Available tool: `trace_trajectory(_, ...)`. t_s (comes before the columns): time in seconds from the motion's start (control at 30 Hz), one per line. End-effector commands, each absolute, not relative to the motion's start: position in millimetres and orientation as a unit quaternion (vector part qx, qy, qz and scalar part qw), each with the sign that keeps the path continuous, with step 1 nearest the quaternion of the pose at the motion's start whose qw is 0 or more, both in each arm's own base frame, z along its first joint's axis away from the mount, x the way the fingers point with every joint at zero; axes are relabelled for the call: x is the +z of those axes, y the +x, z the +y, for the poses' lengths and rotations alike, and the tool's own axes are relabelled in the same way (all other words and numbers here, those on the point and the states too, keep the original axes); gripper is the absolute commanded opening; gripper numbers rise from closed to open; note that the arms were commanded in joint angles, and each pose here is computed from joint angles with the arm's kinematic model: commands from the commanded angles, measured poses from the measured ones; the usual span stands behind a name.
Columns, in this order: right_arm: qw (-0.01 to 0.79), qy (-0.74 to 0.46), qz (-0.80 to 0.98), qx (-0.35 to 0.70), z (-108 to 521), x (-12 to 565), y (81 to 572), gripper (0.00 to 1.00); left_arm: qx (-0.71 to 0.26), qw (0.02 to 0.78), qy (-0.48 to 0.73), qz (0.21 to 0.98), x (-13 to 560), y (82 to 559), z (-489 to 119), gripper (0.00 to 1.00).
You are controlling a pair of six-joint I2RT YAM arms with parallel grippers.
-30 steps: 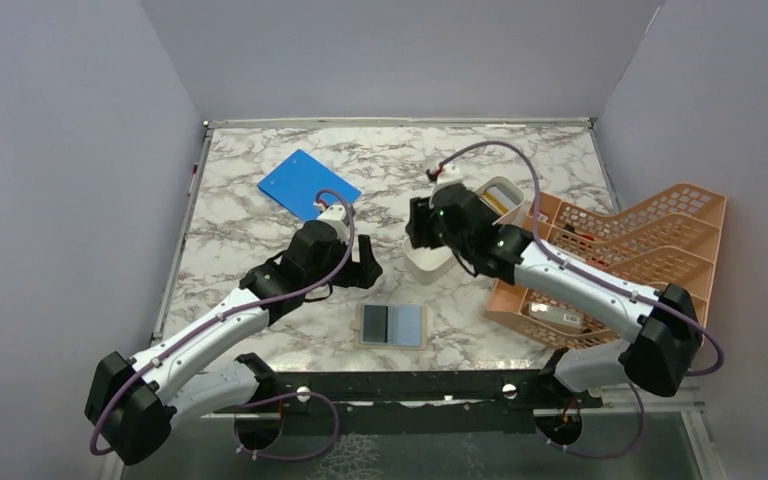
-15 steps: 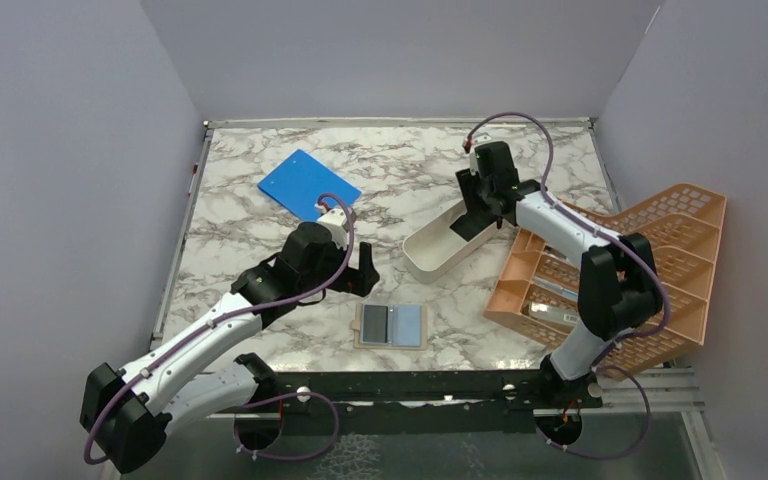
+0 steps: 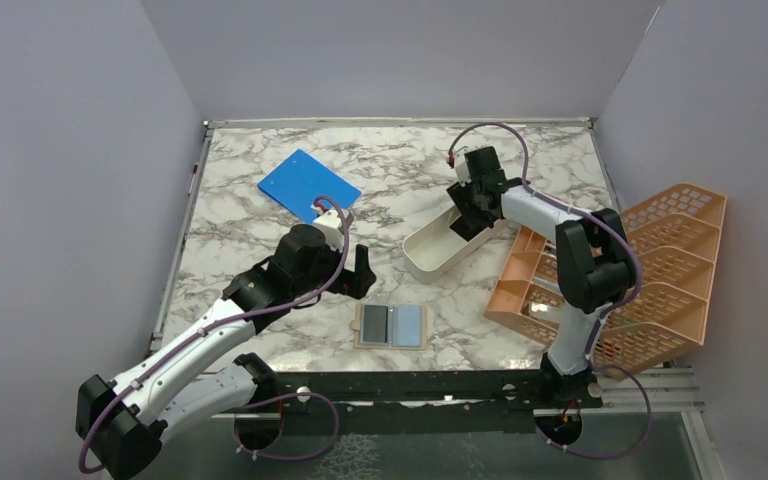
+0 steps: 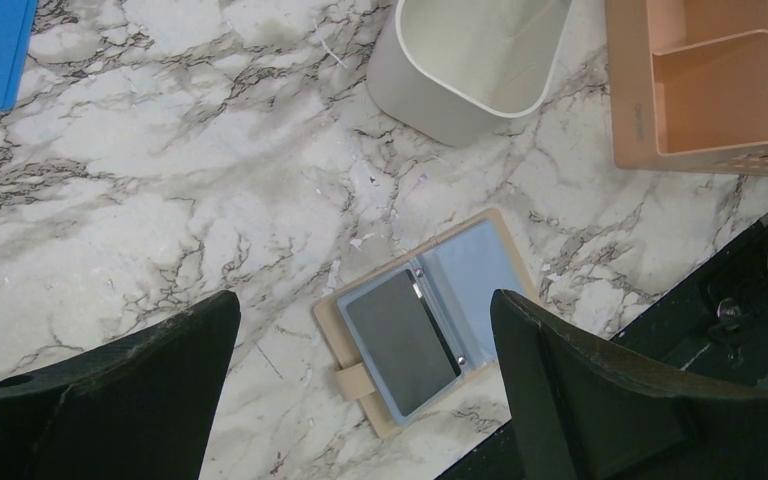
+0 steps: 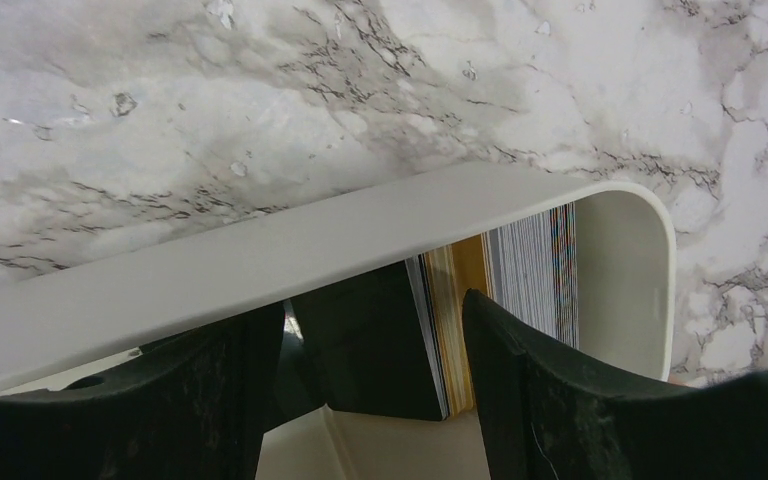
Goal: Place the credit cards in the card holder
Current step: Pick up the credit card from the storage box.
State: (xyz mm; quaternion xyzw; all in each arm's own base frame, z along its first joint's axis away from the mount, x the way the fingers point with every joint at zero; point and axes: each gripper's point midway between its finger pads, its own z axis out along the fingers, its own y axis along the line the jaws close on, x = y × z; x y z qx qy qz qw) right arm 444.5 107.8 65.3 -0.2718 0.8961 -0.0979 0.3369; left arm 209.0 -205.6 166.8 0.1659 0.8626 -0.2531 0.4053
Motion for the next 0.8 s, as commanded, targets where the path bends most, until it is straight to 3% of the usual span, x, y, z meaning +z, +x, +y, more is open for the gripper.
trace_trajectory(0.0,0.341,-0.287,0.883,-0.148,94.3,64.6,458.7,0.71,-0.258,0.431,0.171,0.848,186.4,212.4,-206.3,0.99)
trace_trajectory(0.33,0.343,-0.299,0.866,-0.208,77.0,67.4,466.0,0.71,-0.258,0.439,0.167,0.845,188.8,213.4,-204.8,0.99)
trace_trajectory(0.77,0.332,-0.308,0.871,-0.187,81.9,48.9,461.1,0.68,-0.262,0.441,0.165,0.842,189.9,211.7,-204.1,0.99)
